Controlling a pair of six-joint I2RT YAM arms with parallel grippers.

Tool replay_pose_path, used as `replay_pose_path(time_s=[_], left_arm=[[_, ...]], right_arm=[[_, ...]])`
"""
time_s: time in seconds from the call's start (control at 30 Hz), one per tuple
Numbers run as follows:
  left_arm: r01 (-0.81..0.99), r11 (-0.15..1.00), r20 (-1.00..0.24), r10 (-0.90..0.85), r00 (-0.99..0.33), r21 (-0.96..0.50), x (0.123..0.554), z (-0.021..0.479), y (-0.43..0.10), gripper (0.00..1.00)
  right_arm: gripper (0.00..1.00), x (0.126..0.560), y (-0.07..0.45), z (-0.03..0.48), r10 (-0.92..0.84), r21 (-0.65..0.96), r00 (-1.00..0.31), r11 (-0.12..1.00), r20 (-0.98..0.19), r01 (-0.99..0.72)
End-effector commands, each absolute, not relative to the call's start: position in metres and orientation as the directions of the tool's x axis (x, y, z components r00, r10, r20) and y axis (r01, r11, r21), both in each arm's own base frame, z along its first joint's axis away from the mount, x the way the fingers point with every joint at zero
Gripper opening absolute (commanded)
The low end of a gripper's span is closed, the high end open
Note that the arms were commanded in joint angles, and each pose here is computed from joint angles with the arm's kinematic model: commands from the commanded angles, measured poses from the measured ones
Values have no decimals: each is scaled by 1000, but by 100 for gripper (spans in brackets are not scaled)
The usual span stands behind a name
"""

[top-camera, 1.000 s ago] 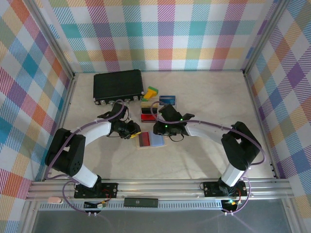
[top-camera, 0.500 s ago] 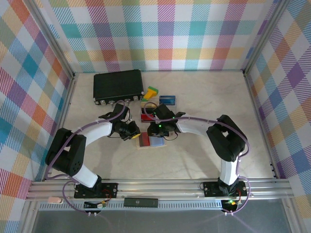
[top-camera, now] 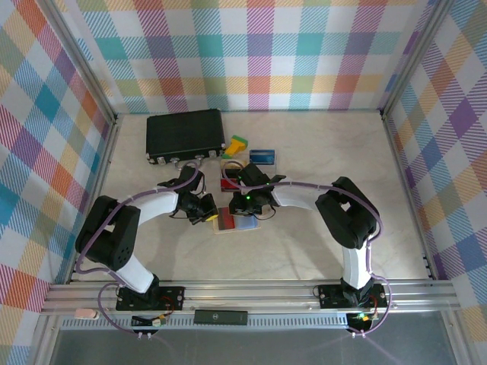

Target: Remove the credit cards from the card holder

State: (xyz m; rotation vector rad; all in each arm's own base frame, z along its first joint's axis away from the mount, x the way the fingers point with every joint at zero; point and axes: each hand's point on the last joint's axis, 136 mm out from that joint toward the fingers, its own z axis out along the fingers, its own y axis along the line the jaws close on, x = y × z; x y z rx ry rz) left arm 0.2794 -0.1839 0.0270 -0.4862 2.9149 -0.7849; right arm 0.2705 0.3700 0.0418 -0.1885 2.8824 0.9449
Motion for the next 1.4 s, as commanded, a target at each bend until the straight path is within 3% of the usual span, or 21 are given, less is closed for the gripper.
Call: replay_pose_path(time_s=[0.0, 1.37], left_arm=[[-279, 837, 6, -313, -950, -470, 273, 15, -180, 7], [-277, 873, 18, -295, -955, -401, 264, -4, -169, 0]], right_arm=[[16, 274, 374, 43, -76, 590, -989, 795, -128, -138], [16, 267, 373, 14, -61, 586, -997, 807, -54, -81]])
